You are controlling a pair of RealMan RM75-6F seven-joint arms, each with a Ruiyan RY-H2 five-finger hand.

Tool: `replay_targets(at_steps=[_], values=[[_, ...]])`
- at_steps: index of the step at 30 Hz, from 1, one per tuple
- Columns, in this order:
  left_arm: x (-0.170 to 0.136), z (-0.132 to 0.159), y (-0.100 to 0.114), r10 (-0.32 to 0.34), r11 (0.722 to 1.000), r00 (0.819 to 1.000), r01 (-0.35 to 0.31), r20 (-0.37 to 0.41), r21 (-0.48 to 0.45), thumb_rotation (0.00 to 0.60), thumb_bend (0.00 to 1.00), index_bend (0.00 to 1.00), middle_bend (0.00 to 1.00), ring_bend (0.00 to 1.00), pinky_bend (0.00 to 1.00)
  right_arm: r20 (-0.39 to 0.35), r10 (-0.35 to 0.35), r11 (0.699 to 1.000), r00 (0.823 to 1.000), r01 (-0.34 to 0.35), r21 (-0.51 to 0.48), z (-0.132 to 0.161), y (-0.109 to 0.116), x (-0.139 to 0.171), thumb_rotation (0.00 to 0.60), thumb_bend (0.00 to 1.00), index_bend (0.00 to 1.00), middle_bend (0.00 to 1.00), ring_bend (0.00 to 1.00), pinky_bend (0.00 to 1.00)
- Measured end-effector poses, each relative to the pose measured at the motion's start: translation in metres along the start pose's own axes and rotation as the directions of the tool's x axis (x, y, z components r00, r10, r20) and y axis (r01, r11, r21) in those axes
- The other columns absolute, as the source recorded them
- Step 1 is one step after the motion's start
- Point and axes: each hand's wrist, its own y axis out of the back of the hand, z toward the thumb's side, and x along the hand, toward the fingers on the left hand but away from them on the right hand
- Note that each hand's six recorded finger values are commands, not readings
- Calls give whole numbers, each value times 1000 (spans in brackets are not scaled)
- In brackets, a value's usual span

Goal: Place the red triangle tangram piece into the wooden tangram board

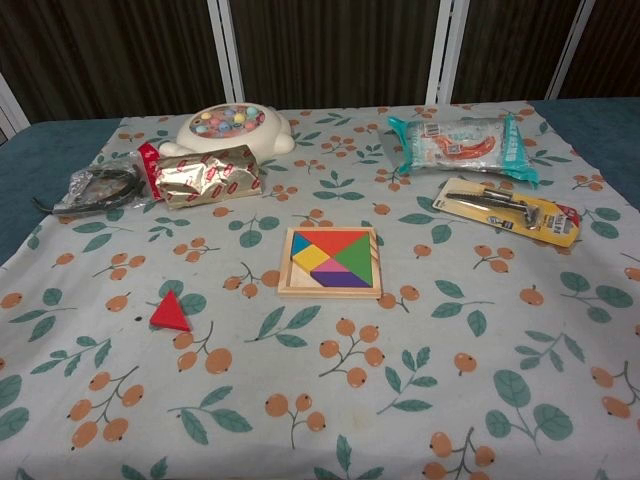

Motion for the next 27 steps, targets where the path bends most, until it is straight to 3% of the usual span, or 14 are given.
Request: replay_targets(at_steps=[6, 8, 9, 12, 14, 16, 19, 23, 27], values=[[3, 1, -3, -10, 1000, 1000, 10, 8, 2, 600, 446, 58, 1, 2, 99, 0, -7, 1000, 1000, 7, -2, 0, 1, 2, 600, 150, 0, 0, 0, 0], [6, 2, -6, -12, 1000, 1000, 12, 5, 5, 600, 446, 58, 41, 72, 120, 1, -8, 1000, 1000, 8, -2, 0, 2, 3, 600, 150, 0, 0, 0, 0], [8, 3, -7, -11, 1000, 1000, 11, 6, 6, 600, 446, 58, 96, 159, 185, 2, -7, 1000, 1000, 7, -3, 0, 1, 4, 600, 150, 0, 0, 0, 0], [17, 11, -12, 6, 1000, 1000, -6, 19, -3, 600, 446, 61, 352, 484, 542, 7, -8, 1000, 1000, 8, -4, -1, 2, 3, 600, 150, 0, 0, 0, 0], [26, 21, -18, 16, 1000, 999, -16, 41, -3, 600, 446, 84, 669, 787, 844, 11, -7, 1000, 1000, 7, -5, -2, 1, 2, 600, 150, 0, 0, 0, 0], [34, 31, -25, 19, 1000, 998, -19, 66, 10, 600, 447, 124, 894, 958, 981, 14, -4, 1000, 1000, 4, -4, -2, 0, 1, 600, 150, 0, 0, 0, 0], [48, 47, -37, 1, 999, 995, -6, 100, 47, 600, 447, 180, 998, 1000, 1000, 13, 2, 1000, 1000, -2, -3, -1, -1, -1, 600, 150, 0, 0, 0, 0], [67, 71, -54, -38, 996, 992, 27, 122, 91, 600, 443, 218, 1000, 1000, 1000, 12, 4, 1000, 1000, -4, -5, -1, -1, -2, 600, 150, 0, 0, 0, 0], [85, 90, -64, -83, 995, 989, 75, 121, 73, 600, 442, 229, 1000, 1000, 1000, 12, 5, 1000, 1000, -5, -12, -2, 0, -2, 600, 150, 0, 0, 0, 0]])
